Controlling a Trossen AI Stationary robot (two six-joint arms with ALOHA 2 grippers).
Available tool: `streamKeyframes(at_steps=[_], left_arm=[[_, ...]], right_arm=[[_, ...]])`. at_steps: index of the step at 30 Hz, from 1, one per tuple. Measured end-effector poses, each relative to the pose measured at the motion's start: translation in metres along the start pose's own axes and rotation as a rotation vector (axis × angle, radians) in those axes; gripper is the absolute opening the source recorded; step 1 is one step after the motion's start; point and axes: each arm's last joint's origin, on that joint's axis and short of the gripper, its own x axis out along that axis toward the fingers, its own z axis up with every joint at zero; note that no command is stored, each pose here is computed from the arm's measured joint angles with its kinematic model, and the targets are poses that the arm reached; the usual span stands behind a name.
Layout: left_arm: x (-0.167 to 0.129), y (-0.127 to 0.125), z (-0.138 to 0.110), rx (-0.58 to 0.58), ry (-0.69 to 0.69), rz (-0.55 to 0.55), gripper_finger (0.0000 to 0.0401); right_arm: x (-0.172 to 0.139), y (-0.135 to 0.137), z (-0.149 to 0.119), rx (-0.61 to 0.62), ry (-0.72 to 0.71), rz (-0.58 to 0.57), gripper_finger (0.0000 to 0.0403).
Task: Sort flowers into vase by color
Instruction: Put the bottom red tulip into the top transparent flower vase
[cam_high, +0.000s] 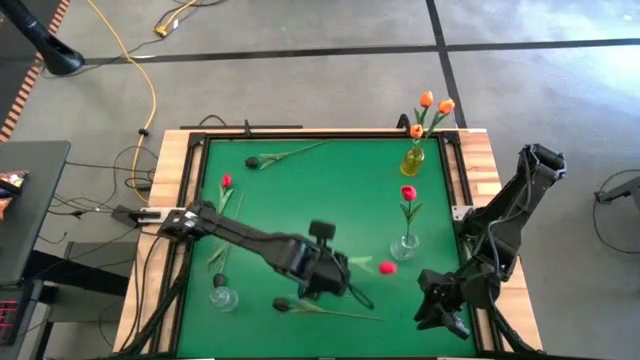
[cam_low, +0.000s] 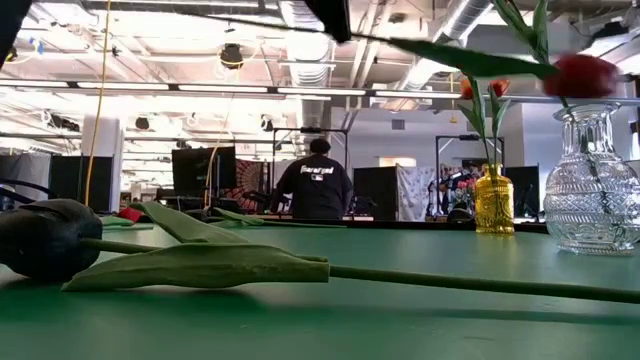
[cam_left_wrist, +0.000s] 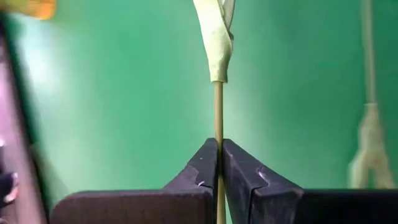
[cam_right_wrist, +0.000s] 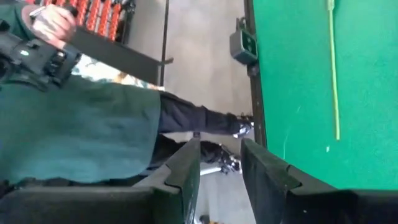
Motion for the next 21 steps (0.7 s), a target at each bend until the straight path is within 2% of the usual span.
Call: streamKeyframes(at_steps=[3, 10, 16, 21], left_arm=[[-0.03, 0.023, -0.006, -0.039, -0.055, 0.047, 0.0], [-0.116, 0.072, -0.037, -0.196, -0.289, 0.159, 0.0], [-0.183, 0.099, -0.064, -0.287, -0.571, 0.148, 0.0], [-0.214, 0.109, -0.077, -0.22, -0.819, 0.051, 0.0]], right_arm=[[0.0, 0.001, 0.001, -0.003, -0.019, 0.004, 0.0141], [0.001, -0.003, 0.012, -0.049, -0.115, -0.03, 0.0141], [0.001, -0.006, 0.041, -0.177, -0.332, -0.067, 0.0141], [-0.006, -0.005, 0.079, -0.316, -0.591, -0.053, 0.0141]])
